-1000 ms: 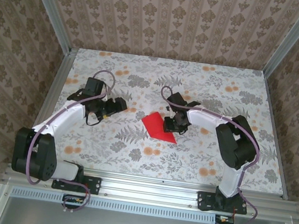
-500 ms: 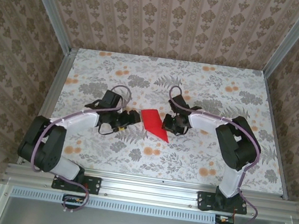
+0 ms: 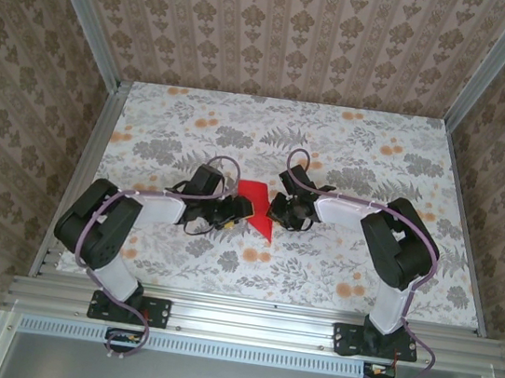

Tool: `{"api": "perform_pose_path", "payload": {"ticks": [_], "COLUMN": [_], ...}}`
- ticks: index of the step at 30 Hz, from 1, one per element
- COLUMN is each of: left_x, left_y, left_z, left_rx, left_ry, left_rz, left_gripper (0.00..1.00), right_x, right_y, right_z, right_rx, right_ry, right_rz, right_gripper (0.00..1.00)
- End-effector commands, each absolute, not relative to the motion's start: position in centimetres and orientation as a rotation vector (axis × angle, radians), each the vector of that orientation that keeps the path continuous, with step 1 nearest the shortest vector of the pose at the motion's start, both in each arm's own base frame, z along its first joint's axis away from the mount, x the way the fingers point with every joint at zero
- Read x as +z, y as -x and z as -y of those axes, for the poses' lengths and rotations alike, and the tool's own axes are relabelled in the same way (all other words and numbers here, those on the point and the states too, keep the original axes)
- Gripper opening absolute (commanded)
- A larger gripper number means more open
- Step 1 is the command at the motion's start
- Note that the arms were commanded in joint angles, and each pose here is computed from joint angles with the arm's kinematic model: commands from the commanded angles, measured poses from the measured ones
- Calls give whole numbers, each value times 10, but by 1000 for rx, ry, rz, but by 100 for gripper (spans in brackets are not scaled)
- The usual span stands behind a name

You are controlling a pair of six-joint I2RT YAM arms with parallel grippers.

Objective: Fold a paper plane with a square sheet of paper (pick it up from the middle)
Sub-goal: Fold the wing for the fifth time at the center of the table.

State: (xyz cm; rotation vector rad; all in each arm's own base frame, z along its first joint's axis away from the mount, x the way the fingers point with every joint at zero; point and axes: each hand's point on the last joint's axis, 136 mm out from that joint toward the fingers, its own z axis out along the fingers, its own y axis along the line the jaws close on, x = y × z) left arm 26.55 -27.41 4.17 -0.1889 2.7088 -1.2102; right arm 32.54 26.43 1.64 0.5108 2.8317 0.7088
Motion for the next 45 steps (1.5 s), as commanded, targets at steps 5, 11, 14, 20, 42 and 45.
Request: {"api": "perform_pose_path", "payload": {"ticks": [5, 11, 14, 20, 42, 45], "left_x": [47, 46, 46, 34, 35, 37], "left_y": [-273, -279, -281, -282, -283, -286], "left_z": [289, 295, 297, 293, 298, 300], "left_rx": [-1289, -1300, -1301, -1202, -983, -993], "left_ry": [132, 88, 62, -31, -572, -568], "left_rz": [-2623, -2586, -2563, -2597, -2632, -2622], "left_gripper": [47, 35, 29, 10, 3, 3], "right_x": [1, 1, 2, 17, 33, 26], "right_y": [-313, -313, -314, -320, -333, -332], "right_z": [-270, -273, -274, -265, -285, -283], "right_rx": [741, 776, 788, 802, 983, 970], "right_ry": [-571, -589, -592, -572, -173, -185], "right_rz": [-2866, -2862, -2858, -2813, -2801, -2816], "right_gripper": [18, 18, 18, 23, 14, 14]}}
